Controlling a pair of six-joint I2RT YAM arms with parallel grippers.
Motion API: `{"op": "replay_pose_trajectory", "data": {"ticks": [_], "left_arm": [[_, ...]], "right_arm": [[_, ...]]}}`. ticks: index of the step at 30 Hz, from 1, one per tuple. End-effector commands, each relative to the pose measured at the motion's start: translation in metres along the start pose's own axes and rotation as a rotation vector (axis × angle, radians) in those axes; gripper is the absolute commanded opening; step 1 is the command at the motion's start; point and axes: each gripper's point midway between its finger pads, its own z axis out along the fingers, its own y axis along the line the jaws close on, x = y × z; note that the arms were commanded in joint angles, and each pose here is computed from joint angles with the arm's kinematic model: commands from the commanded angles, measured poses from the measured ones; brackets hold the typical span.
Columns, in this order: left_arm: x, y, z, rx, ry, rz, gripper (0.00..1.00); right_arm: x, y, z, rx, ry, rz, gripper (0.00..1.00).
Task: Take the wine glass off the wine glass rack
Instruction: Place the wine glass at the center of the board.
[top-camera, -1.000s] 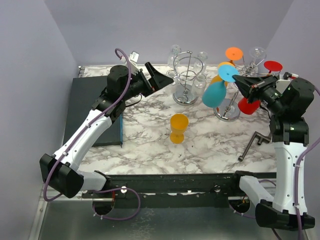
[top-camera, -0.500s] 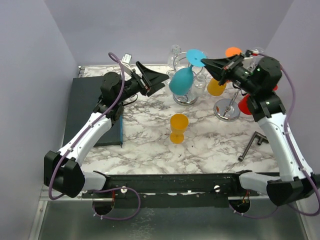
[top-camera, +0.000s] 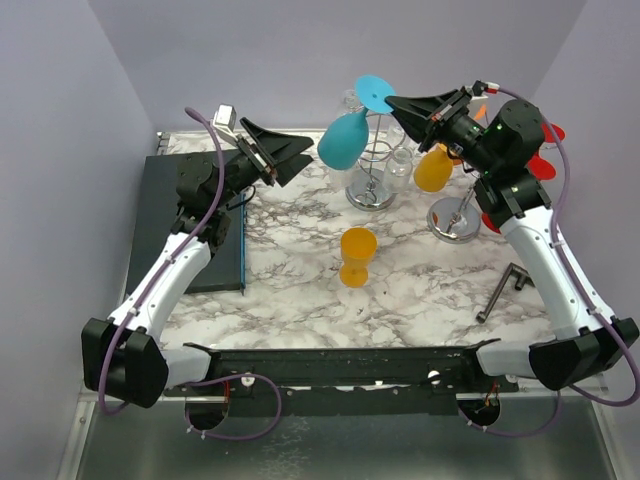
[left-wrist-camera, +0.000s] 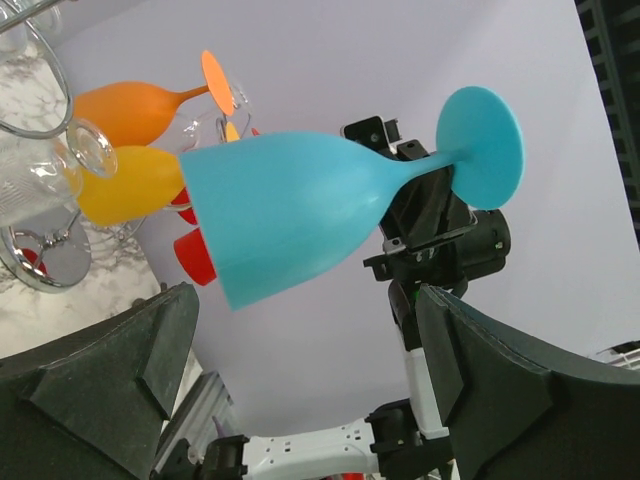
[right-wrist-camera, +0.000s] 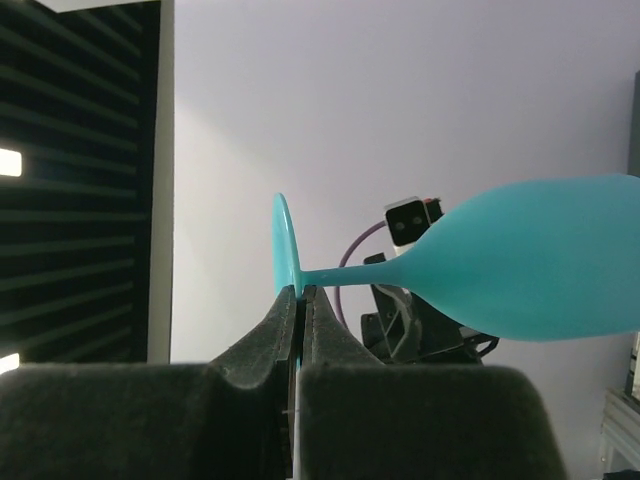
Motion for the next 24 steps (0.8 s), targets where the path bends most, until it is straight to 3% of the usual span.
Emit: {"op": "replay_pose_trajectory", "data": {"ticks": [1,8,12,19,24], "left_arm": [[0.004,-0.003,-0.003,0.041,0.025,-0.020,0.99],[0.003,-0.015,-0.004,0.107,0.028,-0.027,0.98],[0.003,-0.029,-0.007,0.182,0.031,-0.060,0.92],[0.000,-0.053,-0.013,0.324,0.025,-0.139,0.76],[-0.003,-0.072,-0.019,0.375,0.015,-0.141,0.55]], "right_arm": [[0.008,0.026,0.007,-0.081,0.011,-0.017,0.00],[0.023,0.017,0.020,-0.074,0.053,0.010,0.01],[0.025,0.011,0.019,-0.085,0.071,0.044,0.01],[0.027,0.008,0.021,-0.110,0.102,0.084,0.00],[0.026,0.006,0.021,-0.116,0.097,0.096,0.00]]}}
